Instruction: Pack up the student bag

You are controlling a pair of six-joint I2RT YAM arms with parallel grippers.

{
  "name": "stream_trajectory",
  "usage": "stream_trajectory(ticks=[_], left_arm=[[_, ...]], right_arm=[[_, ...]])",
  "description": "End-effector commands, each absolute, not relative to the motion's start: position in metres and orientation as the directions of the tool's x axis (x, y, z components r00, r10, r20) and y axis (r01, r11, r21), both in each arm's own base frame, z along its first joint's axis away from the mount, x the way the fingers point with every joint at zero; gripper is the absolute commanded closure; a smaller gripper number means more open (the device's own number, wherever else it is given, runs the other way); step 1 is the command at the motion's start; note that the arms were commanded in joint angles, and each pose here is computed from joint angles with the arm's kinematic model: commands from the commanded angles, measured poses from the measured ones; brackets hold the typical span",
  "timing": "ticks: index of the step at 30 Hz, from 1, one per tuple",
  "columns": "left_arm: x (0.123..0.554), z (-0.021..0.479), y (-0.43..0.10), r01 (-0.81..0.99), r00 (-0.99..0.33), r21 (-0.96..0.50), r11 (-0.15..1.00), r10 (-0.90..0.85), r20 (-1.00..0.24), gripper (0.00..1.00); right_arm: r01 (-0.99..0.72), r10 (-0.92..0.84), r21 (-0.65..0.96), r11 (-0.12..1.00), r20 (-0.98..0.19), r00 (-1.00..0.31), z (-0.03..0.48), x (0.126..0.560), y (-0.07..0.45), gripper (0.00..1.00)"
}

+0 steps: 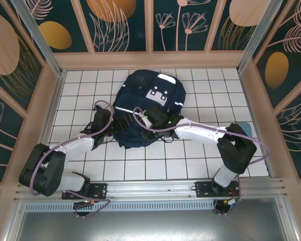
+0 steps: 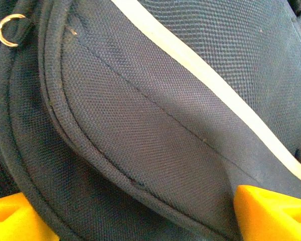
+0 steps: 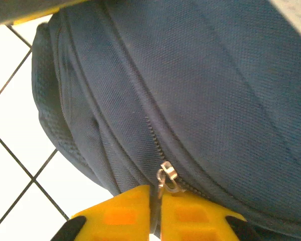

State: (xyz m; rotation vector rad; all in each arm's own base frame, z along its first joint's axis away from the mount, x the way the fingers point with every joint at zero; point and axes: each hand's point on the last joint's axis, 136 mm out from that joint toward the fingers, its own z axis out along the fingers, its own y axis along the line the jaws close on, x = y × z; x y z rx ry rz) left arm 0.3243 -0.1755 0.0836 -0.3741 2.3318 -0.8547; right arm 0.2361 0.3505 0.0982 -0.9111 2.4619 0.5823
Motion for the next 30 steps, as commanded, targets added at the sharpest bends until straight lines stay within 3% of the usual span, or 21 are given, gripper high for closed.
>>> stream_trajectory(ticks=[1,6,10,14,18,22,30], left_arm=[[0.320,0.101,-0.200,0.033,-0.788,-0.728,0.685,-0.430,-0.440,0.16],[0.315,0.106,-0.185,-0.009,-0.768,-0.686,0.727,-0.444,-0.461,0.15],[0.307,0.114,-0.179,0.004,-0.769,-0.657,0.754,-0.418,-0.484,0.19],[0.296,0.129,-0.185,0.064,-0.771,-0.651,0.756,-0.376,-0.513,0.23],[0.283,0.139,-0.200,0.147,-0.788,-0.640,0.754,-0.303,-0.537,0.30],[0.274,0.139,-0.209,0.180,-0.798,-0.609,0.773,-0.247,-0.550,0.33],[0.268,0.145,-0.230,0.273,-0.798,-0.577,0.770,-0.154,-0.583,0.44]], right_arm=[[-0.681,-0.358,0.352,0.642,-0.648,-0.672,0.146,0.234,0.389,0.73],[-0.547,-0.129,0.453,0.704,-0.675,-0.726,0.187,0.254,0.348,0.52],[-0.313,0.138,0.582,0.751,-0.600,-0.788,0.203,0.276,0.300,0.46],[-0.060,0.352,0.660,0.749,-0.473,-0.807,0.191,0.293,0.263,0.45],[0.092,0.446,0.699,0.709,-0.344,-0.827,0.167,0.301,0.257,0.46],[0.161,0.463,0.717,0.678,-0.246,-0.851,0.147,0.305,0.268,0.49],[0.188,0.442,0.715,0.673,-0.185,-0.878,0.125,0.313,0.285,0.61]])
